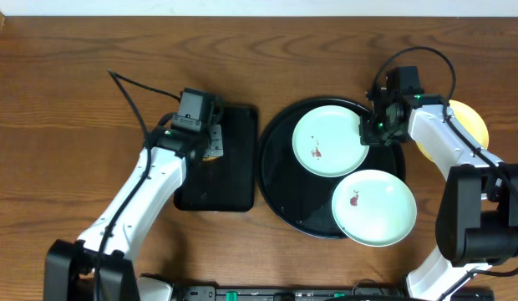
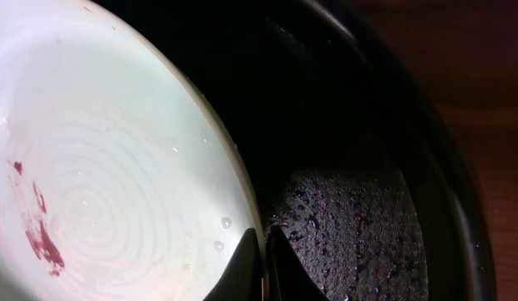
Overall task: Clean dirty plates on tray and stack at the side
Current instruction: 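Lift sponge with left gripper and move it over white plate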
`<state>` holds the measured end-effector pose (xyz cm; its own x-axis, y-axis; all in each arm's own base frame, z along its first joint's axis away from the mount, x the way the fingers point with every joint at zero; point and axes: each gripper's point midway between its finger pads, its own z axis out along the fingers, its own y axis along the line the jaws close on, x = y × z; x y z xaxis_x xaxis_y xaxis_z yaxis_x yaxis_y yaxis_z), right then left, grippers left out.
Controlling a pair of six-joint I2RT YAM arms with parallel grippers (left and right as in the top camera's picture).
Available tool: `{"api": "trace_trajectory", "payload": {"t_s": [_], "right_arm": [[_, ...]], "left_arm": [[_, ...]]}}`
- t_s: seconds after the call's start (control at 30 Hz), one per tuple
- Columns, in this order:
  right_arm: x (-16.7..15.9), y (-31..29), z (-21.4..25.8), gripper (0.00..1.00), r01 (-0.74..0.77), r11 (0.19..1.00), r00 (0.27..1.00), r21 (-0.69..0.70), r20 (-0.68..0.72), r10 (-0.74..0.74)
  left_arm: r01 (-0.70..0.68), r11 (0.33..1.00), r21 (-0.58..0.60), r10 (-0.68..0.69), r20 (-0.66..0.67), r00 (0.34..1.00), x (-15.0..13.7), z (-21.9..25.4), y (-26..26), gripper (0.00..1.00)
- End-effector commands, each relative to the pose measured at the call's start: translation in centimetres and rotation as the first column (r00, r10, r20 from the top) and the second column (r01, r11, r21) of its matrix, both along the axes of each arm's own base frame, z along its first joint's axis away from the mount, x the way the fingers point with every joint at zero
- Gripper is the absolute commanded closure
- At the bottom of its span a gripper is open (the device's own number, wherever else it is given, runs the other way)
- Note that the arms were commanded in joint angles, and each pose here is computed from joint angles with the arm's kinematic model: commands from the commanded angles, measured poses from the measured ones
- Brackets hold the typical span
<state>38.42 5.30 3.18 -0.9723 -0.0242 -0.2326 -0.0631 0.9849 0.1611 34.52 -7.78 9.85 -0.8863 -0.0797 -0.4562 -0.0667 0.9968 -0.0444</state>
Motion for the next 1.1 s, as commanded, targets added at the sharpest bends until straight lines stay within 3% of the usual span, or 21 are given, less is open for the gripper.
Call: {"api": "trace_trajectory", "payload": {"t_s": [0.0, 0.2, 0.43, 0.6, 0.87, 0.93, 1.07], "right_arm": [[0.4, 0.0, 1.3, 0.98, 0.009, 1.000, 0.999, -0.004, 0.035, -0.009], [0.4, 0.1, 1.3, 0.97, 0.006, 1.000, 0.999, -0.005, 0.038, -0.006], [0.5, -0.3, 1.2, 0.86, -0.001, 1.000, 0.999, -0.030, 0.043, 0.003], [0.4, -0.4, 0.7, 0.86, -0.001, 0.999, 0.999, -0.033, 0.047, 0.003], [0.6, -0.5, -0.5, 0.80, 0.002, 0.999, 0.996, -0.034, 0.087, 0.001], [0.7, -0.5, -0.8, 0.81, 0.002, 0.999, 0.995, -0.034, 0.096, 0.001], [0.7, -0.4, -1.0, 0.94, 0.002, 0.999, 0.995, -0.032, 0.105, 0.002]], "left_arm": [[-0.009, 0.999, 0.032, 0.008, 0.010, 1.000, 0.3, 0.4, 0.5, 0.93], [-0.009, 1.000, 0.030, 0.008, 0.019, 1.000, 0.5, 0.6, 0.4, 0.93], [-0.006, 1.000, 0.019, 0.005, 0.040, 0.999, 1.1, 1.8, 0.1, 0.93], [0.042, 0.998, -0.049, -0.040, 0.050, 0.998, 1.4, 2.0, -1.6, 0.93], [0.081, 0.996, -0.044, -0.078, 0.066, 0.995, 1.7, 2.9, -2.6, 0.93], [0.083, 0.995, -0.049, -0.080, 0.069, 0.994, 1.8, 3.2, -2.7, 0.93], [0.089, 0.994, -0.061, -0.085, 0.064, 0.994, 1.5, 3.1, -3.4, 0.93]]}}
